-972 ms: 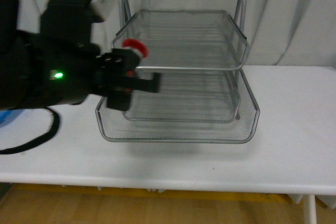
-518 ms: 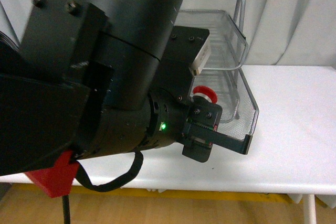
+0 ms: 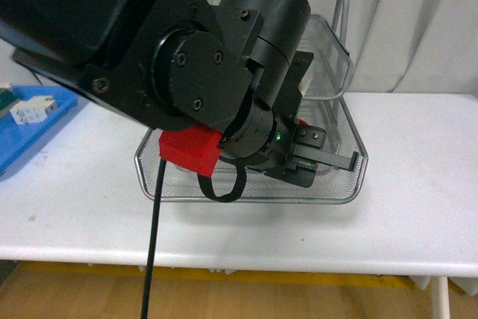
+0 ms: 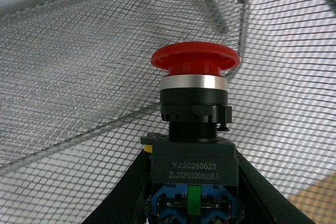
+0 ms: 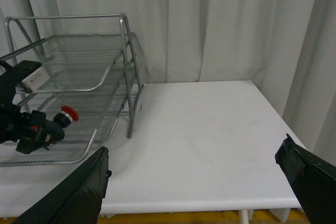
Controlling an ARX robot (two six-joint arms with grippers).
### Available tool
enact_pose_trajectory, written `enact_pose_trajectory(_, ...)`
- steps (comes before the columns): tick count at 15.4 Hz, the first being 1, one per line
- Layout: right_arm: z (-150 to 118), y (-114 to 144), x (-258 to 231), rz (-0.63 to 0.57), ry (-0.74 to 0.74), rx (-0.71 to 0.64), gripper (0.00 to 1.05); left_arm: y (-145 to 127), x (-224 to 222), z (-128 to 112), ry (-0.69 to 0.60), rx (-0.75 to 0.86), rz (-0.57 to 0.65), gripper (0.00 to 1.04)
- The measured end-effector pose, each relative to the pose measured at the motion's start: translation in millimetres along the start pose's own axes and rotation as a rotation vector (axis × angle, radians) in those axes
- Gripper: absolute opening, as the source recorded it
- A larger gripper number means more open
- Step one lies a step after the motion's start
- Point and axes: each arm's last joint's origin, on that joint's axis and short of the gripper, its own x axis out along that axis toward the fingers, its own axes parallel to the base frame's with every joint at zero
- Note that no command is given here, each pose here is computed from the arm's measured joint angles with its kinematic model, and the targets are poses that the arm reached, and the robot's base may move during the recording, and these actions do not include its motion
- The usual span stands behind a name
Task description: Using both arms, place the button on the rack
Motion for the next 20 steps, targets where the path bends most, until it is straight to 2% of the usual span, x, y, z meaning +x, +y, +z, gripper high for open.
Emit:
enact_pose_trajectory(5, 0.0, 0.0, 0.0, 0.0, 0.0, 0.0, 0.98, 14.9, 20.9, 29.9, 0.005, -0.053, 0.078, 0.38)
enact_pose_trajectory(8, 0.0, 0.0, 0.0, 0.0, 0.0, 0.0, 0.98, 16.5, 19.6, 29.0, 0.001, -0.092, 0.07, 0.63)
enact_pose_trajectory(9, 0.0, 0.0, 0.0, 0.001, 0.0, 0.0, 0.98, 11.0, 8.9, 23.9, -0.019, -0.099, 0.048, 0.8)
enact_pose_trajectory(10, 0.0, 0.0, 0.0, 0.001, 0.0, 0.0, 0.98, -4.1, -18.3, 22.2, -0.09, -0.111, 0.014, 1.0)
enact_pose_trajectory(12, 0.0, 0.0, 0.0, 0.001, 0.0, 0.0, 0.98, -17.9, -56.4, 28.0, -0.206, -0.115, -0.019, 0.98)
enact_pose_trajectory(14, 0.0, 0.0, 0.0, 0.001, 0.0, 0.0, 0.98, -26.4, -83.2, 19.8, -0.28, -0.113, -0.044, 0.98)
enact_pose_trajectory(17, 0.0, 0.0, 0.0, 0.001, 0.0, 0.0, 0.98, -18.7, -109.4, -6.7, -0.326, -0.137, -0.007, 0.98)
enact_pose_trajectory(19, 0.0, 0.0, 0.0, 0.002, 0.0, 0.0, 0.98, -13.3, -131.7, -15.6, -0.371, -0.154, 0.013, 0.98)
enact_pose_trajectory(20, 0.0, 0.0, 0.0, 0.001, 0.0, 0.0, 0.98, -11.2, -141.6, -18.0, -0.432, -0.161, 0.041, 0.97)
